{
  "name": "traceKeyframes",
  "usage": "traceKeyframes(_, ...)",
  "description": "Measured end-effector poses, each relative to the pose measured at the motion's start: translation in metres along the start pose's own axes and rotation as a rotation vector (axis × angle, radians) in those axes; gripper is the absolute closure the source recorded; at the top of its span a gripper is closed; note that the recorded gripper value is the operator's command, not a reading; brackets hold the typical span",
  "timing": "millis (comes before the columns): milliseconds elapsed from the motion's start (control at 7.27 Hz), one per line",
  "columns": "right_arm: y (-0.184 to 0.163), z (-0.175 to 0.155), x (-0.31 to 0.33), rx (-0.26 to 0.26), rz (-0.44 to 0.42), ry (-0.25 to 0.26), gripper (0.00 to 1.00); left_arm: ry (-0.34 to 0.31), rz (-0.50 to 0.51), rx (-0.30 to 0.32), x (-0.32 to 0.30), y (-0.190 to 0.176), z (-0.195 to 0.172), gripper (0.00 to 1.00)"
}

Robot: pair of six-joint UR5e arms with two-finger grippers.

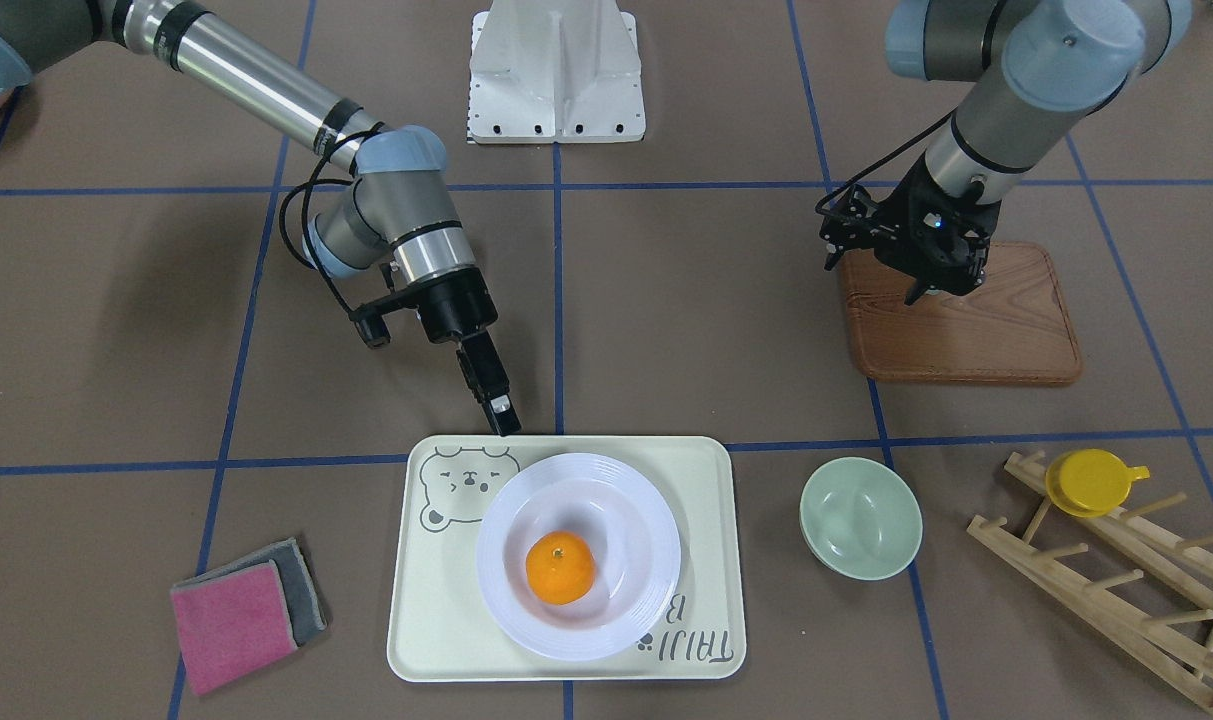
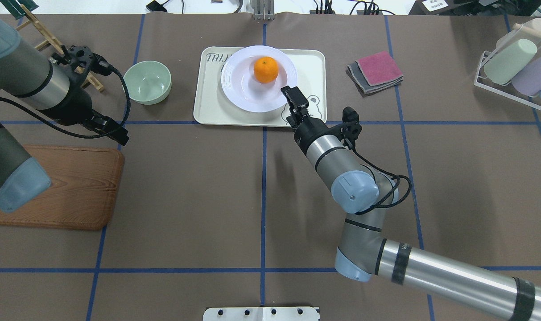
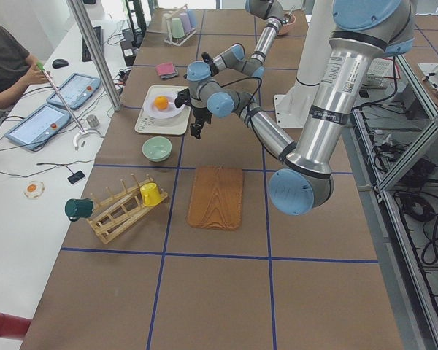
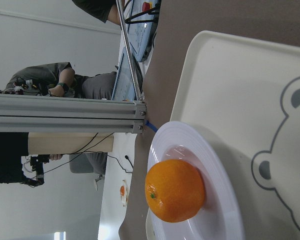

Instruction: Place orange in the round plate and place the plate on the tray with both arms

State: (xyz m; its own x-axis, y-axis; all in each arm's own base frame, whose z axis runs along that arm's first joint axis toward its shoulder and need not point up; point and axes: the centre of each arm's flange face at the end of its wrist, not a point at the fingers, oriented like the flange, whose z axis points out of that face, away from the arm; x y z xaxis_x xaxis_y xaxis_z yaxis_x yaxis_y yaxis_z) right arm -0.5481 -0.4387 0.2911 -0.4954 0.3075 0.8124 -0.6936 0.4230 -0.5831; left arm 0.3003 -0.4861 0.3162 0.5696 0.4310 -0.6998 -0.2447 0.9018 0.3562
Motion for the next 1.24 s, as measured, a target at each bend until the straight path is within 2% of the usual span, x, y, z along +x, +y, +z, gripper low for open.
traceKeyframes(138,-0.009,-0.025,0.010,-0.038,-0.095,0.019,0.00,-0.003,0.000,0.000,-0.001,0.000,0.001,0.01)
traceKeyframes(412,-0.036,-0.046,0.019,-0.178,-0.438,0.087,0.00,-0.011,0.009,-0.001,-0.004,-0.001,0.004,0.01)
traceKeyframes(550,-0.064,-0.045,0.021,-0.251,-0.597,0.127,0.00,-0.027,0.027,0.002,-0.008,-0.003,0.005,0.01)
traceKeyframes(688,-0.106,-0.036,0.012,-0.339,-0.735,0.182,0.00,-0.055,0.062,0.010,-0.017,-0.004,0.006,0.01)
traceKeyframes(962,-0.227,-0.020,-0.038,-0.547,-1.032,0.342,0.00,-0.121,0.162,0.015,-0.065,0.003,-0.005,0.01)
traceKeyframes(1238,-0.324,-0.028,-0.067,-0.686,-1.269,0.491,0.00,-0.176,0.240,-0.001,-0.131,0.013,-0.019,0.01)
